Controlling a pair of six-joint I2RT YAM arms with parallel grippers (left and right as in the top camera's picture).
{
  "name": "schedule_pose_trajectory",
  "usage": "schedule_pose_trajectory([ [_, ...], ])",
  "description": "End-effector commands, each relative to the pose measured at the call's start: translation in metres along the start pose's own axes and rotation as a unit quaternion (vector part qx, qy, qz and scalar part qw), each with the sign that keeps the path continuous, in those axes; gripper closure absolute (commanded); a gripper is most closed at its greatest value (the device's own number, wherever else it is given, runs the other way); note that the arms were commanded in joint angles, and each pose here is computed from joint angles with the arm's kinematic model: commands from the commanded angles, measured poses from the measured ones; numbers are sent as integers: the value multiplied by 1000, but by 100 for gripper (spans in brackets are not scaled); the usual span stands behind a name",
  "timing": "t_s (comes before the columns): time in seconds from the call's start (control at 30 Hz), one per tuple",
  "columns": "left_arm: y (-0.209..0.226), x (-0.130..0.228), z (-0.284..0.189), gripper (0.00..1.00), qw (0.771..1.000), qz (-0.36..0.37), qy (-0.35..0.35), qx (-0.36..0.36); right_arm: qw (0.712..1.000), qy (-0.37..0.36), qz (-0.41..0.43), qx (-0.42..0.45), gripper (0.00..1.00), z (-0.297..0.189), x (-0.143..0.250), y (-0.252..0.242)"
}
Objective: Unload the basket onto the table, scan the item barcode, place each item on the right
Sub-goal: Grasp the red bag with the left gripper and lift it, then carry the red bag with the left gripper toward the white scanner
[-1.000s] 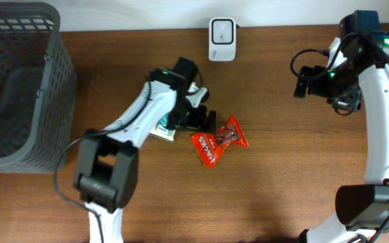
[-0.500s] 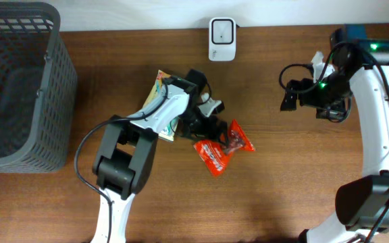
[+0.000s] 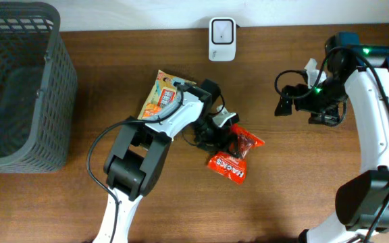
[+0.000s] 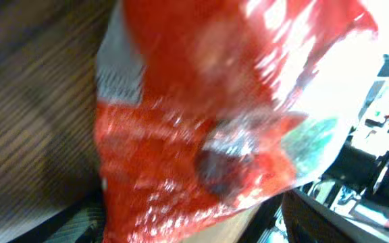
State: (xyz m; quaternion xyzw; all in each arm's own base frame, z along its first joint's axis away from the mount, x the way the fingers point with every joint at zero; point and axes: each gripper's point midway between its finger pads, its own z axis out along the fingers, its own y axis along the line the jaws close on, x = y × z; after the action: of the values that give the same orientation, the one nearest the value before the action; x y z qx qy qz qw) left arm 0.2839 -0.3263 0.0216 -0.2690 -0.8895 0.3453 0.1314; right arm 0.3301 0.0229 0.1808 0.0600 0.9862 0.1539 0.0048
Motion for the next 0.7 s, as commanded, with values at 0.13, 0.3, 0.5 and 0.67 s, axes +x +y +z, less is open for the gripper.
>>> schedule_pose_trajectory([
  [0.13, 32, 9, 49, 69, 997, -58, 39, -30, 999, 39, 5, -27, 2, 32, 15, -2],
  [0.3, 35, 5, 47, 100, 997, -66, 29, -29, 998, 51, 10, -32, 2, 47, 21, -5],
  [0.5, 33, -5, 29, 100, 996, -69, 21, -45, 998, 48, 10, -51, 2, 64, 20, -4],
  [0.67, 53, -17, -45, 100, 970, -97, -8, -223, 997, 44, 9, -65, 1, 78, 20, -4],
])
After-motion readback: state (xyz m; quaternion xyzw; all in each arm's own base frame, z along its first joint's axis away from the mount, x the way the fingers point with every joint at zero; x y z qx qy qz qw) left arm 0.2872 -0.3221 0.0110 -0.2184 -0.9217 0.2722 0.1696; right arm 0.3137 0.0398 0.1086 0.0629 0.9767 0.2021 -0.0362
